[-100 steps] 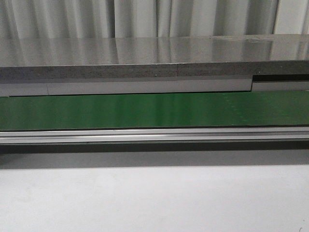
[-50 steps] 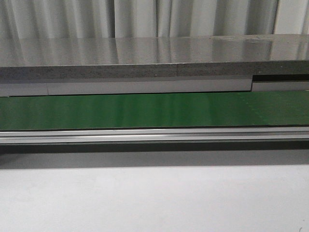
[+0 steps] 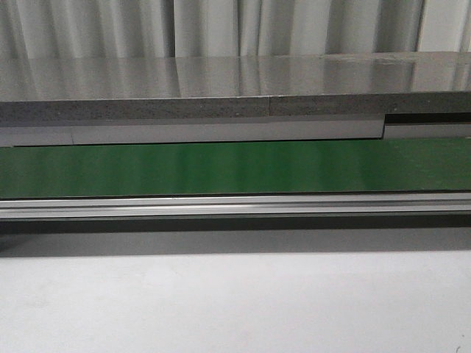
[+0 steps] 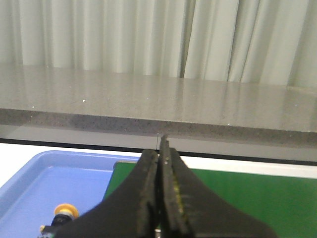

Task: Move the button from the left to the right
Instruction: 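Move the left gripper over the yellow-capped button in the blue tray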

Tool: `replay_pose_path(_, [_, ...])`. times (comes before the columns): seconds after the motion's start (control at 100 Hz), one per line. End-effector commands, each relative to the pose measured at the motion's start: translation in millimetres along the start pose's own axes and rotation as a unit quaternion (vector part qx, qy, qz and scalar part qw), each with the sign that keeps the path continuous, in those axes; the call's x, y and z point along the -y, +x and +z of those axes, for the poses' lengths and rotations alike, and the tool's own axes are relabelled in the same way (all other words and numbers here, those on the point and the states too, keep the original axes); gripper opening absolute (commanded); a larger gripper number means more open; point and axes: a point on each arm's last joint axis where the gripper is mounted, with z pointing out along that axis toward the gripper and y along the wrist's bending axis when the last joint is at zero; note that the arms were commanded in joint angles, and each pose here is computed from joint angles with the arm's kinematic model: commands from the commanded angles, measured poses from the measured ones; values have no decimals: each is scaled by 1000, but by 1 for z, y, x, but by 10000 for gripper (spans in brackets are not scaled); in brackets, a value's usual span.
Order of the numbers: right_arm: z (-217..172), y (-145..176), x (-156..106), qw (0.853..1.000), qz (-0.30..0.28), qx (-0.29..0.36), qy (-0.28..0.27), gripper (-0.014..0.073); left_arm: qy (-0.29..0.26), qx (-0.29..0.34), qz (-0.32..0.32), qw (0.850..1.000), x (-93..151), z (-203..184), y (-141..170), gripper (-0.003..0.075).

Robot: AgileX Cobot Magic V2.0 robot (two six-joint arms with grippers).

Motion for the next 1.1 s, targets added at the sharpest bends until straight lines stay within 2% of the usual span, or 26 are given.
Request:
replay_pose_path(0.0, [-3, -14, 0, 998, -6, 58, 1, -67, 8, 27, -16, 999, 4, -2, -39, -19])
replay_pose_path(0.09, [-3, -14, 0, 998, -6, 58, 1, -67, -2, -15, -14, 1000, 6, 0, -64, -19])
replay_pose_path(0.23, [-3, -14, 0, 998, -6, 58, 1, -67, -28, -120, -3, 992, 6, 9, -94, -19])
replay_pose_path(0.38, [-3, -14, 0, 998, -6, 58, 1, -67, -58, -243, 7, 968, 5, 27, -114, -19])
replay_pose_path(0.5, [-3, -14, 0, 998, -6, 58, 1, -67, -67, -307, 4, 949, 6, 42, -121, -19])
replay_pose_path(0.8, [-3, -14, 0, 998, -6, 58, 1, -67, -71, -358, 5, 931, 6, 70, -112, -19])
replay_pose_path(1.03, [-3, -14, 0, 998, -6, 58, 1, -67, -72, -362, 6, 929, 6, 73, -110, -14])
replay_pose_path(1.09, [-3, -14, 0, 998, -6, 58, 1, -67, -72, -362, 8, 929, 6, 73, -110, 18])
